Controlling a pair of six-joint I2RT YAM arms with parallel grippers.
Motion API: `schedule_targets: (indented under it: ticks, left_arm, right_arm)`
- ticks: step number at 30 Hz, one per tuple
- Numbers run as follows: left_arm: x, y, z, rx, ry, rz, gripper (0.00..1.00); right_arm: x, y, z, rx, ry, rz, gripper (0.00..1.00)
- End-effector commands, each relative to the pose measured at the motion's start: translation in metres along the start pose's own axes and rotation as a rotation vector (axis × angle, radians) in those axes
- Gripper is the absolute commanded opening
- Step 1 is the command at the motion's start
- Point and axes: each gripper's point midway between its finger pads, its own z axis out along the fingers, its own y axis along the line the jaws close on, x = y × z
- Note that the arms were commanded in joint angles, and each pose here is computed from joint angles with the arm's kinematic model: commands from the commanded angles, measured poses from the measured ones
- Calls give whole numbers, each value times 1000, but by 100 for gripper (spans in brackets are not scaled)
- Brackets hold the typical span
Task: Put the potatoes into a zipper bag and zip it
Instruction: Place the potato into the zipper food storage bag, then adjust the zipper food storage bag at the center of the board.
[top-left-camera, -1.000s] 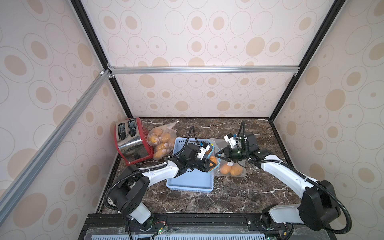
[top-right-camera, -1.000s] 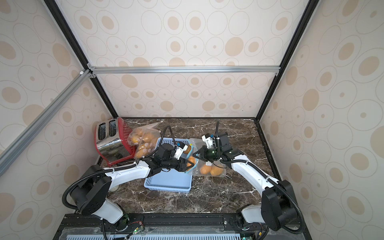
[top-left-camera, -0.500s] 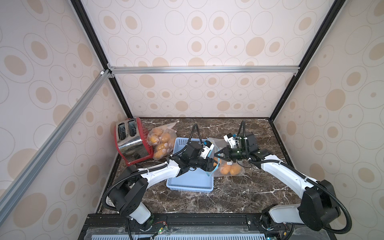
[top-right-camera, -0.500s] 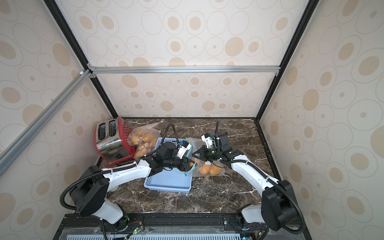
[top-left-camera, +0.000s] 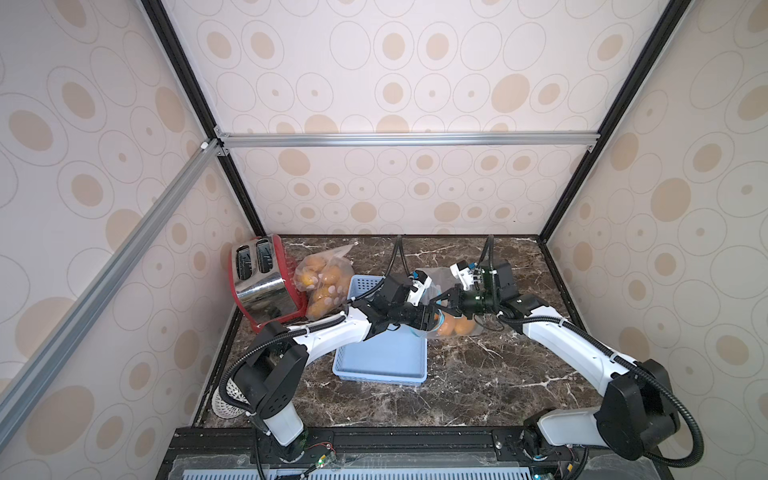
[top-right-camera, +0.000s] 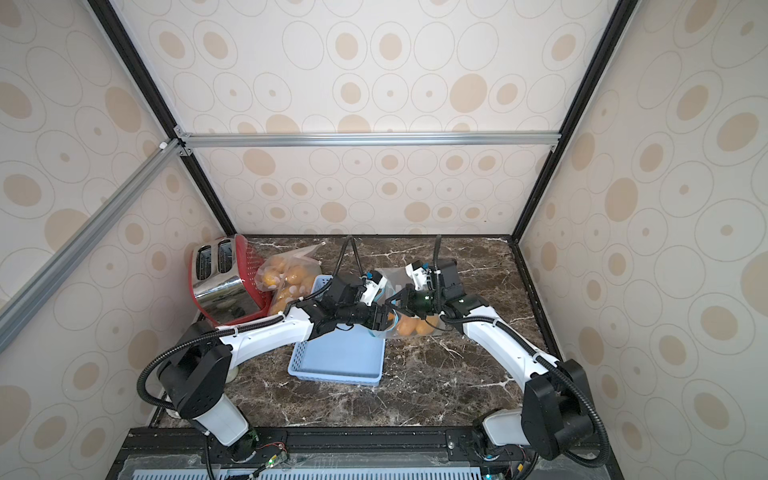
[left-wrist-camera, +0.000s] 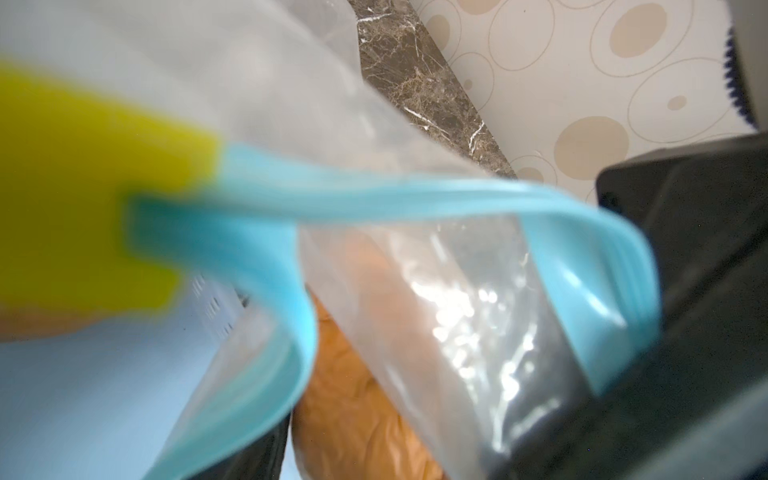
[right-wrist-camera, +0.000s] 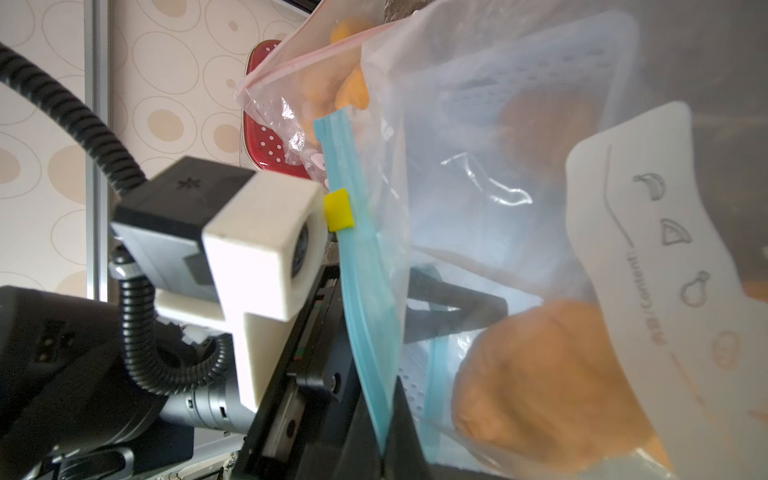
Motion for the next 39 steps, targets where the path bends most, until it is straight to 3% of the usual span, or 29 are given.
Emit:
schedule_targets:
  ticks: [1, 8, 16, 21, 25, 33, 37, 39]
  left_arm:
    - [-49, -18, -15, -8, -127, 56, 70]
    - [-55, -22, -36, -17, -153, 79, 72]
    - [-61, -55, -109, 27, -257, 159, 73]
    - [-40, -35, -138, -68, -310, 124, 74]
    - [-12, -9, -123, -110, -265, 40, 74]
    - [9, -5, -85, -2, -217, -19, 71]
    - [16, 2, -73, -4, -197, -32, 57]
    - [15, 0, -72, 15, -211, -37, 41]
  right_arm:
    - [15, 14, -1, -35, 68, 26, 0]
    - [13, 23, -10, -28, 49, 8, 0]
    - [9, 25, -12, -22, 32, 14, 0]
    - [4, 30, -12, -32, 22, 17, 0]
    - [4, 28, -10, -30, 27, 23, 0]
    - [8, 18, -5, -18, 44, 42, 0]
    - [10, 17, -5, -12, 49, 37, 0]
    - [10, 15, -4, -7, 51, 39, 0]
